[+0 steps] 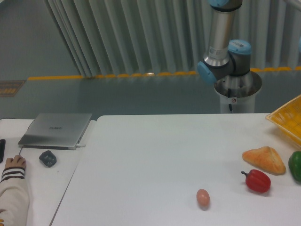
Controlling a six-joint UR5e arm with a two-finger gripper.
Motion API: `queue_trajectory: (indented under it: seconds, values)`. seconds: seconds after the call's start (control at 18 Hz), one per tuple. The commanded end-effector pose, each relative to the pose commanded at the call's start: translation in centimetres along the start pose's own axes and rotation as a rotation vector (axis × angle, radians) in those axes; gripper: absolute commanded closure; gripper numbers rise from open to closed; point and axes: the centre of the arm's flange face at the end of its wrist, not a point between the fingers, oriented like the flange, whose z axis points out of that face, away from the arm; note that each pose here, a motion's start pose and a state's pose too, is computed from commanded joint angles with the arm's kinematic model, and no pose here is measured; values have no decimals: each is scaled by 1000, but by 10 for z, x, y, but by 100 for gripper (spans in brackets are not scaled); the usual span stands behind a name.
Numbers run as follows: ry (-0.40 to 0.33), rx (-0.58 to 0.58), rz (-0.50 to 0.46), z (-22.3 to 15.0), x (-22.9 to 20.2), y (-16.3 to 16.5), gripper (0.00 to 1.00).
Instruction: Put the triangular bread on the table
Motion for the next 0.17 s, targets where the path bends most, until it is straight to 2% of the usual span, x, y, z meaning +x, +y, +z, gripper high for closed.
queue_trajectory:
  seconds: [0.17]
  values:
    - [-1,1,0,0,0,0,0]
